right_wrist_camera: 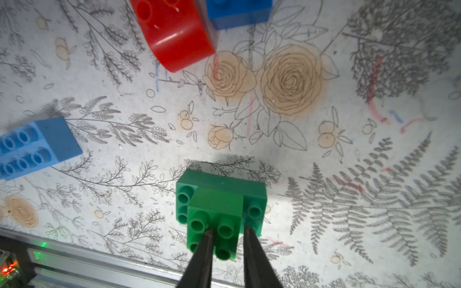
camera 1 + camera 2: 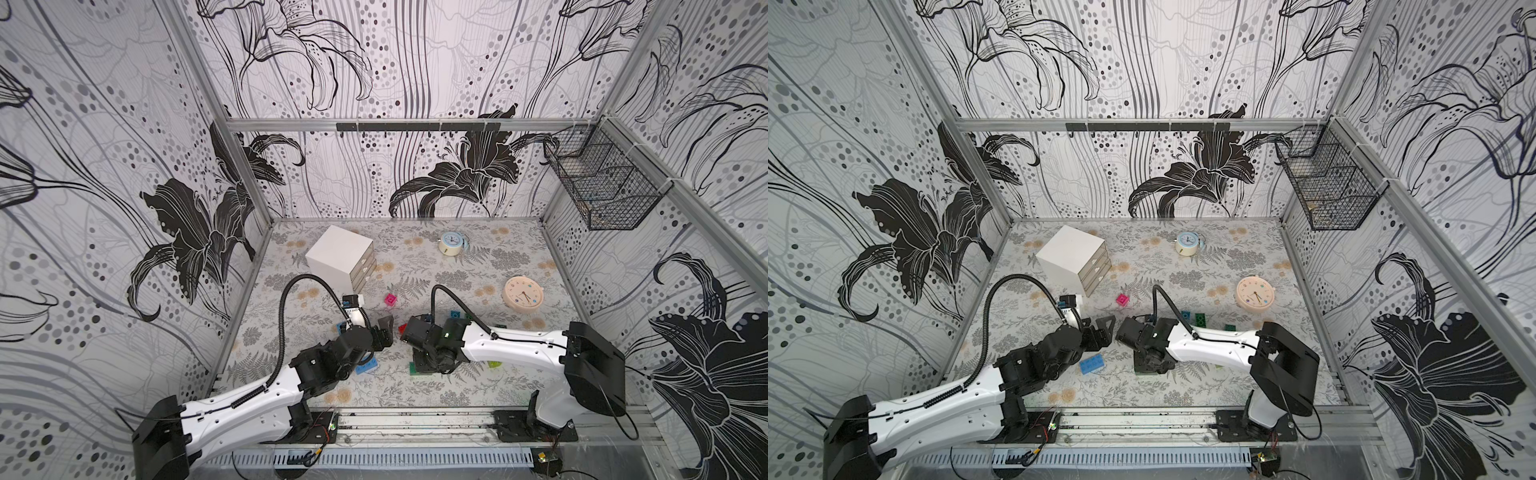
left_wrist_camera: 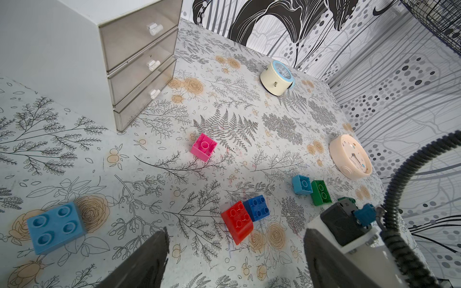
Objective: Assemble the number 1 with lego
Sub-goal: Assemble the lego brick with the lego brick.
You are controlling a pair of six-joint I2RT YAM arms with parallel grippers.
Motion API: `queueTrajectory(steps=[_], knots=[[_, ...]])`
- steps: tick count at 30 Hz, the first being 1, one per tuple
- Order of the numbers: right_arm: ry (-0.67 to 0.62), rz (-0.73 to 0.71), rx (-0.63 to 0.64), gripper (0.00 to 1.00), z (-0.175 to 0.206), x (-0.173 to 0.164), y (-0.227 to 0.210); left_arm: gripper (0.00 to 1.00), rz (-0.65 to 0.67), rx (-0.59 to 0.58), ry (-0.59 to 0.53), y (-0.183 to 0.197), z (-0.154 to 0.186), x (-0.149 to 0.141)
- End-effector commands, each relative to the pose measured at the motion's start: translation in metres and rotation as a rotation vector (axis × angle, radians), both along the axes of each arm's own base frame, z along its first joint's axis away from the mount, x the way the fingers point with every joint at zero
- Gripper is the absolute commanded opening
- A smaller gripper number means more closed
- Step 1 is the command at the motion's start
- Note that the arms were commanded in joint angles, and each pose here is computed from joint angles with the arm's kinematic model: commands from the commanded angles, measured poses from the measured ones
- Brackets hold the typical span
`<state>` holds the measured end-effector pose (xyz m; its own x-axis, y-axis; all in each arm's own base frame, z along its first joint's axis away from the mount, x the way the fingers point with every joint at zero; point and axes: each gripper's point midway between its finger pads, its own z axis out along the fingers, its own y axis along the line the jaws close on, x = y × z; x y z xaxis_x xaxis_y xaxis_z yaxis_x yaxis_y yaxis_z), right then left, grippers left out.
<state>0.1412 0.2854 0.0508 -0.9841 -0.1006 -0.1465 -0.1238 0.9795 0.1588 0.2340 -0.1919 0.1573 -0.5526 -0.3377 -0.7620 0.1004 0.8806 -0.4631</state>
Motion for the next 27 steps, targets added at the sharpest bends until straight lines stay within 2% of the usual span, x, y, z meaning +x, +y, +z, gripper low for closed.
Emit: queueTrajectory(steps=[1, 7, 10, 15, 20, 27], knots=[[0.123, -0.035, -0.182, 0.21, -0.051, -0.025, -0.036, 0.88, 0.029, 0.002, 0.007, 0.007, -0.005, 0.001], [0.186, -0.054, -0.266, 0.17, -0.077, -0.037, -0.052, 0.88, 0.033, 0.001, 0.013, 0.008, -0.007, 0.001], [0.192, -0.043, -0.251, 0.17, -0.079, -0.037, -0.048, 0.88, 0.033, 0.004, 0.017, 0.007, -0.006, 0.002], [0.057, 0.013, -0.158, 0.21, -0.032, -0.011, -0.020, 0.88, 0.026, 0.019, 0.021, 0.004, -0.005, 0.003], [-0.068, 0.054, -0.049, 0.35, 0.023, 0.010, 0.003, 0.88, -0.010, 0.025, -0.013, -0.003, 0.002, 0.006], [-0.121, 0.057, -0.004, 0.47, 0.046, 0.015, 0.003, 0.89, -0.039, 0.055, -0.032, -0.008, 0.008, 0.009]])
